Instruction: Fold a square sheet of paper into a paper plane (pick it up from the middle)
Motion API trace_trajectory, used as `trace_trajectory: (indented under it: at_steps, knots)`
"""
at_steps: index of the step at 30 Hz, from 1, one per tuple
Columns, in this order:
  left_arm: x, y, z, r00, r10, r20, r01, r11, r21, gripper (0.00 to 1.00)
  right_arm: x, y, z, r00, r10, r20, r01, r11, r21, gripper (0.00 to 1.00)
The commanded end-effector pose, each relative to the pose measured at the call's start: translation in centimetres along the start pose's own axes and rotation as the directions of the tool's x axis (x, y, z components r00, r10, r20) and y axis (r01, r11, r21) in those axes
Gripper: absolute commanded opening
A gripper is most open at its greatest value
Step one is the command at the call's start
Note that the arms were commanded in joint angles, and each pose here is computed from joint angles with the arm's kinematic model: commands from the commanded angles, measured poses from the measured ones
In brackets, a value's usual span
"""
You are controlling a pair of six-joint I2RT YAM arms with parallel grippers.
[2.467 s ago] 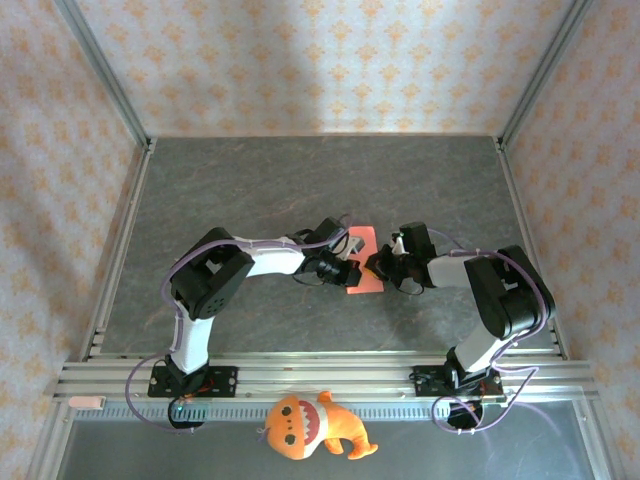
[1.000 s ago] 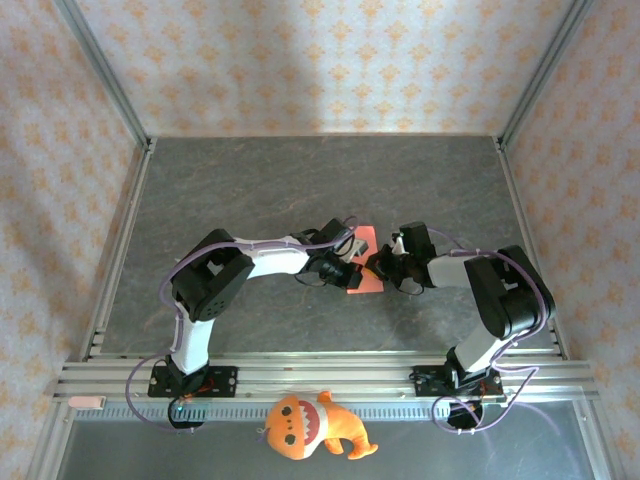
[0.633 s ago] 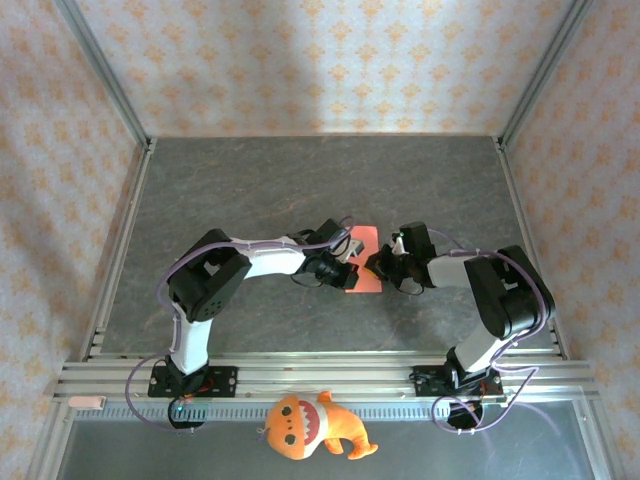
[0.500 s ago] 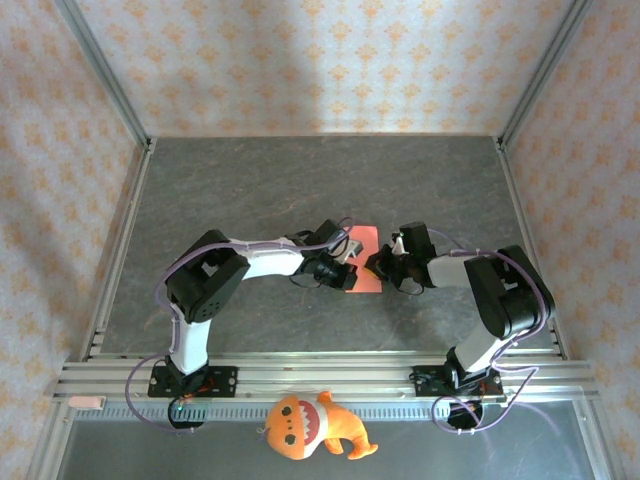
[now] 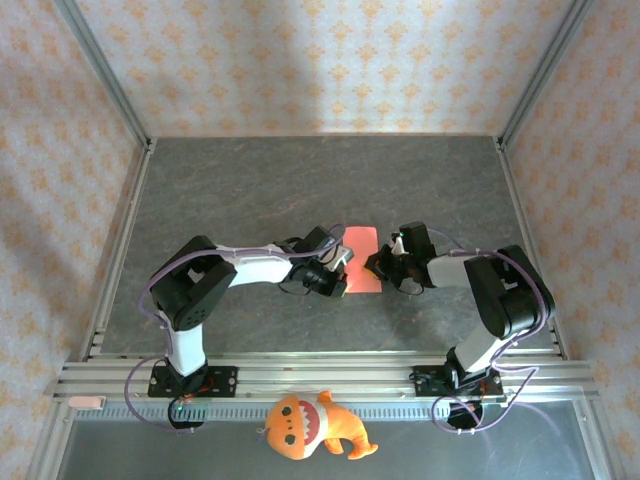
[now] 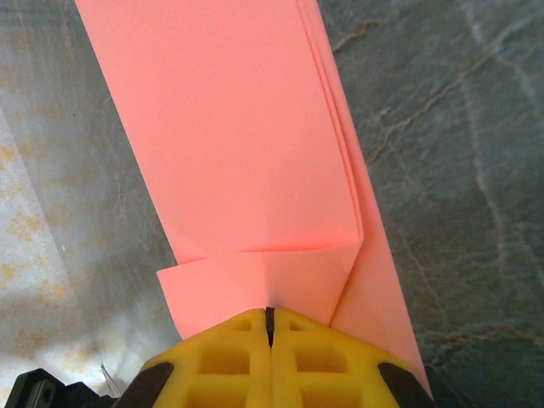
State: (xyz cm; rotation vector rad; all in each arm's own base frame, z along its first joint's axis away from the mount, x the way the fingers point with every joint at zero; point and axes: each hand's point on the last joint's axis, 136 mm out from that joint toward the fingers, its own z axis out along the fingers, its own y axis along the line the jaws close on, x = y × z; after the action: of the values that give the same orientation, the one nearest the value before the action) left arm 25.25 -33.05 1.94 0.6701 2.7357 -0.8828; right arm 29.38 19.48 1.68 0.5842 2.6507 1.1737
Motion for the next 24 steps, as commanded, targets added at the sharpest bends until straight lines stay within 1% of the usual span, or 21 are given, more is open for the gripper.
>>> trace_trajectory:
  at_steps: [1,3,6,8,10,12,13,18,21,24]
  knots:
    - [3.2,2.2,-0.6,0.995,-0.038,-0.094,0.030,0.996,-0.083,0.02,1.8,-6.3,0.4,0.996,0.092,-0.015,-0.086,0.971,0.224,0.00]
    - [2.5,1.4,-1.1,0.998,-0.035,-0.060,0.031,0.998,-0.051,0.02,1.8,-6.2,0.4,0.996,0.091,-0.016,-0.085,0.971,0.222,0.00]
    - [0.3,-0.7,-2.6,0.999,-0.021,0.035,0.020,1.000,0.019,0.01,1.8,-6.2,0.3,0.996,0.091,-0.016,-0.085,0.971,0.222,0.00]
    - [-1.5,-2.3,-3.7,0.994,-0.032,0.106,0.023,0.996,0.085,0.01,1.7,-6.1,0.4,0.996,0.092,-0.017,-0.086,0.972,0.219,0.00]
    - [-2.7,-3.6,-4.1,0.988,-0.046,0.149,0.023,0.988,0.152,0.01,1.7,-6.1,0.4,0.996,0.093,-0.015,-0.087,0.972,0.217,0.00]
    - [-3.6,-4.6,-3.8,0.985,-0.062,0.160,0.027,0.977,0.212,0.01,1.6,-6.0,0.4,0.996,0.092,-0.013,-0.087,0.973,0.215,0.00]
    - [-3.8,-4.6,-3.4,0.986,-0.067,0.151,0.033,0.975,0.219,0.02,1.7,-6.0,0.4,0.996,0.092,-0.014,-0.087,0.972,0.216,0.00]
    - [-5.0,-3.9,-1.6,0.987,-0.088,0.135,0.061,0.980,0.187,0.02,1.6,-5.7,0.4,0.996,0.093,-0.017,-0.087,0.976,0.201,0.00]
    - [-5.6,-4.1,-1.0,0.987,-0.085,0.137,0.058,0.980,0.192,0.02,1.6,-5.4,0.4,0.996,0.090,-0.020,-0.084,0.978,0.192,0.00]
    - [-5.9,-3.7,-0.4,0.988,-0.079,0.133,0.056,0.983,0.172,0.02,1.6,-5.3,0.4,0.996,0.090,-0.021,-0.084,0.978,0.189,0.00]
